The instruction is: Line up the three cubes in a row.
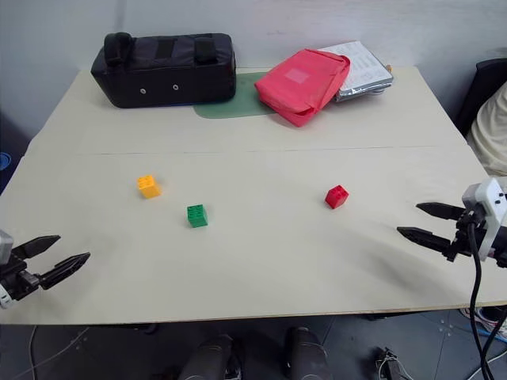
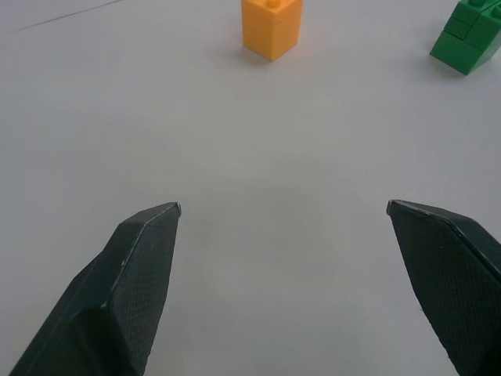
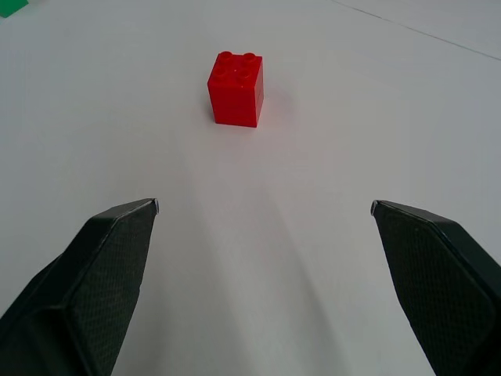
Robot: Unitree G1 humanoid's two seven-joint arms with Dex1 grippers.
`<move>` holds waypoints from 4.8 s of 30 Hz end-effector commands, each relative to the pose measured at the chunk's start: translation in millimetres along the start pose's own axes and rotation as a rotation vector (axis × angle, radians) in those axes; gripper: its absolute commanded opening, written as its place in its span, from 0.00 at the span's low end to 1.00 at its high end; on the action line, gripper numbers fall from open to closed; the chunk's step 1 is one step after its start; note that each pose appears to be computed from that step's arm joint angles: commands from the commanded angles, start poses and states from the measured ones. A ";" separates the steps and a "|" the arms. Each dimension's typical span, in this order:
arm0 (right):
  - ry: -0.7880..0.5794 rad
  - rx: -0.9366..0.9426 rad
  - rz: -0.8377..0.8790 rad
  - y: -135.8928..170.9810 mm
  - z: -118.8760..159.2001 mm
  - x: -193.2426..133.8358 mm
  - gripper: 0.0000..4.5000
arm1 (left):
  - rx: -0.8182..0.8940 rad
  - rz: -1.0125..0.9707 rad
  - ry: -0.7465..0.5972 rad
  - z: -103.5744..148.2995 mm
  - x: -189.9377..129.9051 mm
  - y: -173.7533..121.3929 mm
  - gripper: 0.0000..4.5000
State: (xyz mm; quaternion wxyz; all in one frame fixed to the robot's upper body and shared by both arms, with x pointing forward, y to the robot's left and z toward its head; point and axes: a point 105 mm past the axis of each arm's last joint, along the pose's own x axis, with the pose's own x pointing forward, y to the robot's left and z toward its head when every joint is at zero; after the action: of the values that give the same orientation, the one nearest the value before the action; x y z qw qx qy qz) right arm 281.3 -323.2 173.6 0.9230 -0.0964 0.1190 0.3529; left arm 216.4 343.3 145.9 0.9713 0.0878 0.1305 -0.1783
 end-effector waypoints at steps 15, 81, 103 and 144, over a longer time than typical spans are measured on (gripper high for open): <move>-0.010 -0.096 -0.077 0.5 11.7 1.8 1.00 | 0.030 0.035 -0.038 13.3 2.7 4.1 0.99; -0.032 -0.425 0.717 174.3 4.8 113.0 0.34 | 0.500 -1.225 -0.116 108.9 77.2 -196.1 1.00; -0.013 -0.456 0.689 164.6 -14.2 121.2 0.99 | 0.448 -1.129 -0.102 103.3 77.4 -181.0 1.00; -0.149 -0.400 0.521 148.7 70.1 77.0 0.99 | 0.506 -0.685 0.119 68.8 160.3 -108.0 1.00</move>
State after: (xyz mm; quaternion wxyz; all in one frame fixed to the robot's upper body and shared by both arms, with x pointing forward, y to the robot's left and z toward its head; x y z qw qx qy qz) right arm 250.1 -148.3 192.7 0.7660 -0.2115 0.0245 0.6066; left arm 334.6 179.7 150.9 0.8031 0.2664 0.1636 -0.5072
